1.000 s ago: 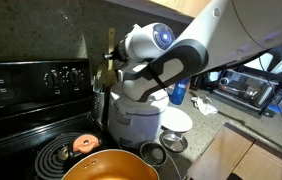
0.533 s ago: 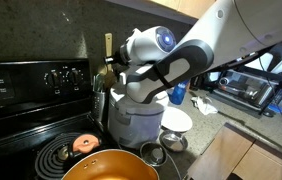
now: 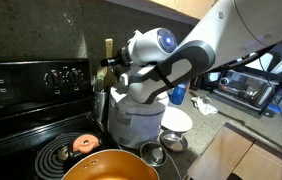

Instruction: Remove the wooden spatula from the pot and place it in the cutlery holder

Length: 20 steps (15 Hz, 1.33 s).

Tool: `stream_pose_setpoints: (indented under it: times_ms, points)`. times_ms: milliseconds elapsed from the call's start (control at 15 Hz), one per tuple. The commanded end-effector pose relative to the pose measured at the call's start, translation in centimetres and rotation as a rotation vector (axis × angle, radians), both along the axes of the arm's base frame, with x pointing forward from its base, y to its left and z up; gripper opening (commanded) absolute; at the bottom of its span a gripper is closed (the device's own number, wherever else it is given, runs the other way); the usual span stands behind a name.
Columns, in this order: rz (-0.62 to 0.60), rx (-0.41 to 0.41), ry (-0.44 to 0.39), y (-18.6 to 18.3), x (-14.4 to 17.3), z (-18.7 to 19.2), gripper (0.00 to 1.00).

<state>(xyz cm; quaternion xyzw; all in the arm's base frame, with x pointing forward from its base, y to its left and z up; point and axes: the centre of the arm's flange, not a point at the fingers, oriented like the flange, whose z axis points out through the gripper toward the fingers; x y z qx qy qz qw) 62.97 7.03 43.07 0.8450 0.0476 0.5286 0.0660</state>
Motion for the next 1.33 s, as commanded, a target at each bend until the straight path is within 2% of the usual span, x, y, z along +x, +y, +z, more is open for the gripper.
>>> stream_pose_setpoints:
  times_ms: [0, 333, 600, 933, 1267]
  points:
    - [0.027, 0.028, 0.005, -0.9, -1.2, 1.1, 1.0]
    - [0.062, 0.043, 0.014, -0.9, -2.3, 3.2, 1.0]
    - [0.097, 0.043, 0.064, -0.8, -3.6, 5.2, 1.0]
    - [0.082, 0.036, 0.165, -0.1, -4.6, 7.5, 1.0]
    - [0.066, 0.027, 0.309, 2.6, -5.2, 6.7, 1.0]
